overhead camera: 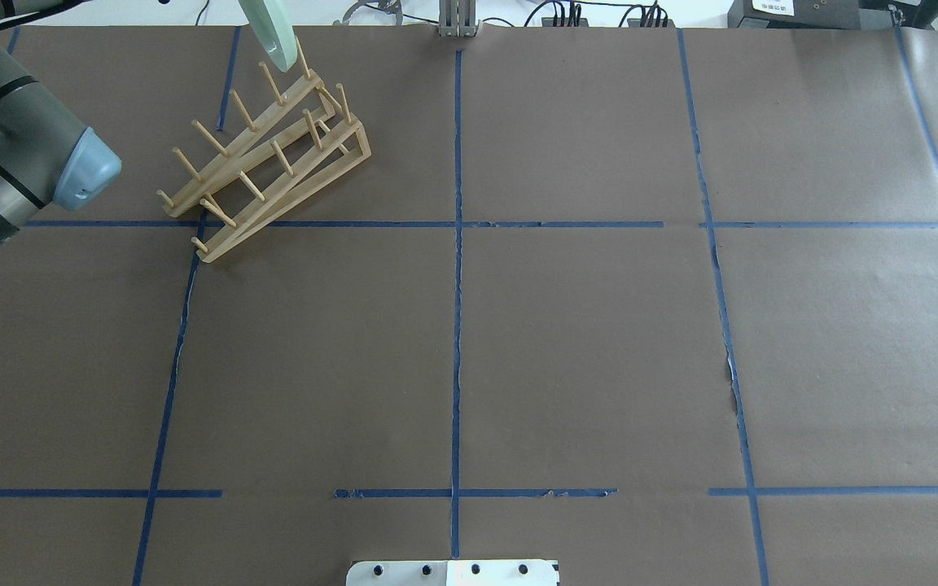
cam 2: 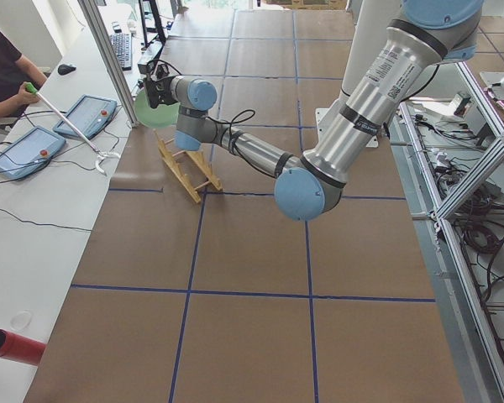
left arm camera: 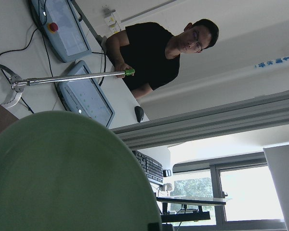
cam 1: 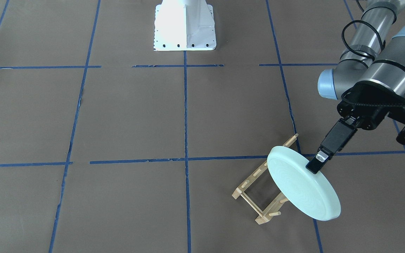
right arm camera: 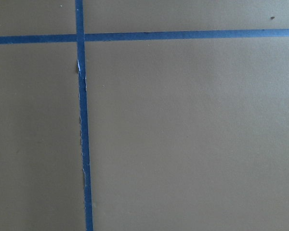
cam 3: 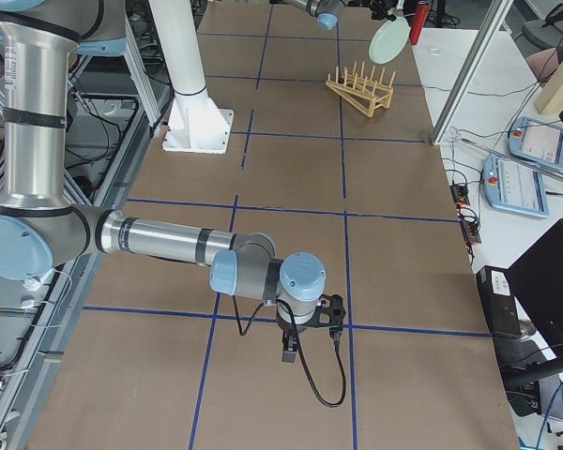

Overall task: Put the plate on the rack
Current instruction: 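Lower the upright plate with the left gripper into the rack's slots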

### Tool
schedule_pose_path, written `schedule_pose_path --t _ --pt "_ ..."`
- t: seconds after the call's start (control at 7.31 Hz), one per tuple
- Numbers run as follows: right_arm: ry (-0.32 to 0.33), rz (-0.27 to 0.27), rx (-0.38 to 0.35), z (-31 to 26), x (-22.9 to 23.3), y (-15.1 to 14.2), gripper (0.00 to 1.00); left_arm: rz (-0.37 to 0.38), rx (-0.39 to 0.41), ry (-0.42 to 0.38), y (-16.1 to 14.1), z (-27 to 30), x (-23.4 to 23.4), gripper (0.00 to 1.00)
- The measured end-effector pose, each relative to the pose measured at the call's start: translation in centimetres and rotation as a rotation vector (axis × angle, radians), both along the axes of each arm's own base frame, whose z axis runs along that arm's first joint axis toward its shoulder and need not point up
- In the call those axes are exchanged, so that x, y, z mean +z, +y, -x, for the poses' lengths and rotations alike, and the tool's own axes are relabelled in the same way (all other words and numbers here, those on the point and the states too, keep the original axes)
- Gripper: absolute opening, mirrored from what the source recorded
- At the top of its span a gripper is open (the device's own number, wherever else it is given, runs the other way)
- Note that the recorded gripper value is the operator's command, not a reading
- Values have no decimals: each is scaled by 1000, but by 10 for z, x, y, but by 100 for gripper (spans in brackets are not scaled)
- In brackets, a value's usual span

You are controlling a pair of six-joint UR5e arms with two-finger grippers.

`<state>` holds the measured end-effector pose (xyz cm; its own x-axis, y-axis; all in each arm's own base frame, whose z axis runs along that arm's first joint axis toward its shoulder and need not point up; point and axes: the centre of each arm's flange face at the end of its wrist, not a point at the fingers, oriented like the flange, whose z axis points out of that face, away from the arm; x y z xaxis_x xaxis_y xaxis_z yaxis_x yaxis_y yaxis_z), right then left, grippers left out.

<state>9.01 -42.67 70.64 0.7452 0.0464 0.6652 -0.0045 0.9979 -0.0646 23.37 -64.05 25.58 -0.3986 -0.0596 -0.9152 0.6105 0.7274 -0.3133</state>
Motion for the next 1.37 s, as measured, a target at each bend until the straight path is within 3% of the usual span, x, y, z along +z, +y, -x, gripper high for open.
schedule_pose_path --t 0.55,1.37 --pt "0 0 0 0 0 0 100 58 -26 60 7 -36 1 0" --pt "0 -1 0 0 0 0 100 63 25 27 27 -71 17 0"
